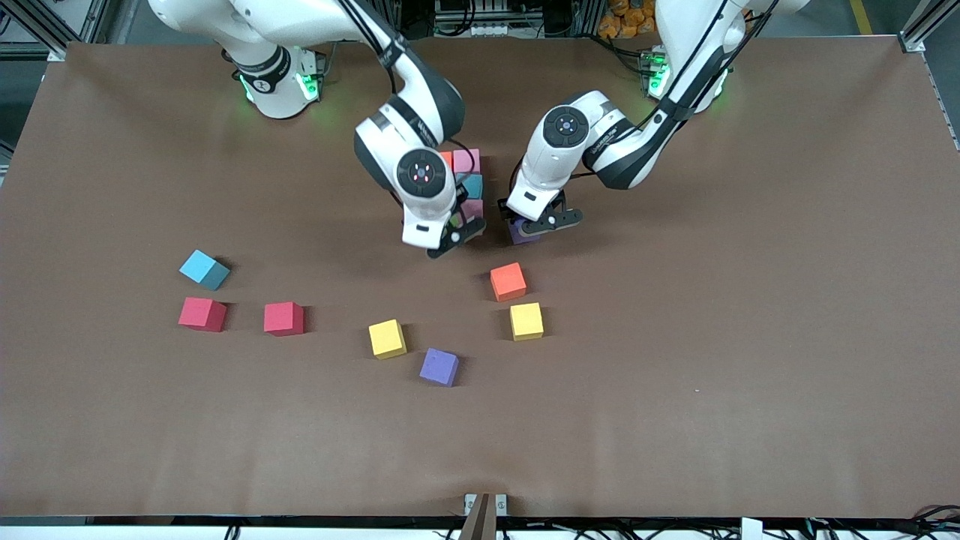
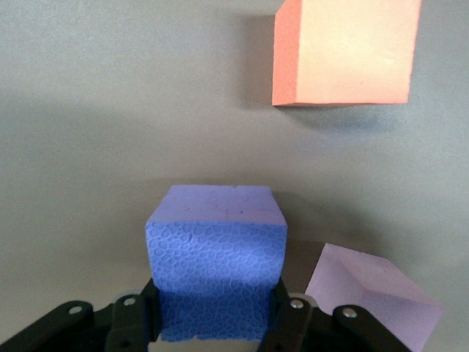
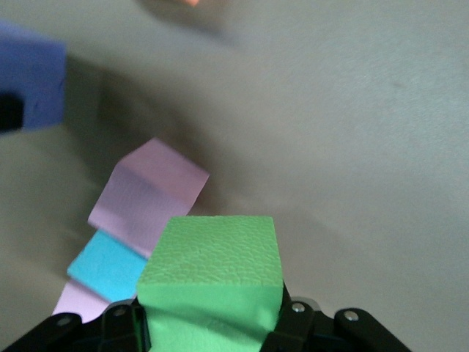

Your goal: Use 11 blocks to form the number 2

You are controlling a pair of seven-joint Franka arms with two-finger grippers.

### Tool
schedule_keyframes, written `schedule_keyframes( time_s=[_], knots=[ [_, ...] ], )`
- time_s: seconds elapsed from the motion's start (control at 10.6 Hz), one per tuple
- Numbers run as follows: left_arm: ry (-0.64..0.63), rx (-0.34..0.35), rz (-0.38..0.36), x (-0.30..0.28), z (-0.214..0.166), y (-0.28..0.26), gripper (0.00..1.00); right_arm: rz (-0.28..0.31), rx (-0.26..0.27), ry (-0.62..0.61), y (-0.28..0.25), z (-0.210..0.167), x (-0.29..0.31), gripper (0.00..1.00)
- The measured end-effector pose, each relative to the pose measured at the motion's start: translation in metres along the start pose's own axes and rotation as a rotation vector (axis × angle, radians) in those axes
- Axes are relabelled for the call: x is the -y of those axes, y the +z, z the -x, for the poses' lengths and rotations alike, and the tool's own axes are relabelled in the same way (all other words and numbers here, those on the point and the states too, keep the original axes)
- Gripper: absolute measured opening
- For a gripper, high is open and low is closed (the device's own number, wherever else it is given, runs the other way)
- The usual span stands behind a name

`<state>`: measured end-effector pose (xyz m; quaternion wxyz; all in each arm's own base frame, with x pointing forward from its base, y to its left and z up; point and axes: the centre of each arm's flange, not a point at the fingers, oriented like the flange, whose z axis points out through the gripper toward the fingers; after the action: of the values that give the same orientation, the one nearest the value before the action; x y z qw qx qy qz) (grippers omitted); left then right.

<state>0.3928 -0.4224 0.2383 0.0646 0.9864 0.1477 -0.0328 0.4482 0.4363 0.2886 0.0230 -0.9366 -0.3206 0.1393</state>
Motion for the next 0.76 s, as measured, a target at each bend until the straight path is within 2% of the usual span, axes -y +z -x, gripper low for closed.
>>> schedule_keyframes(
  time_s=[0.19, 0.38, 0.66, 0.76],
  knots=[
    [-0.014, 0.000, 0.000, 0.000, 0.000, 0.000, 0.54, 0.016, 0.003, -0.174, -0.008, 0.021, 0.005, 0.59],
    [-0.019, 0.000, 0.000, 0.000, 0.000, 0.000, 0.54, 0.072, 0.005, -0.348, -0.007, 0.034, 0.013, 0.59],
    [-0.021, 0.000, 0.000, 0.000, 0.000, 0.000, 0.54, 0.123, -0.063, -0.612, 0.022, 0.036, 0.021, 0.59],
    [-0.021, 0.000, -0.001, 0.000, 0.000, 0.000, 0.54, 0.131, -0.070, -0.686, 0.033, 0.039, 0.017, 0.59]
  ],
)
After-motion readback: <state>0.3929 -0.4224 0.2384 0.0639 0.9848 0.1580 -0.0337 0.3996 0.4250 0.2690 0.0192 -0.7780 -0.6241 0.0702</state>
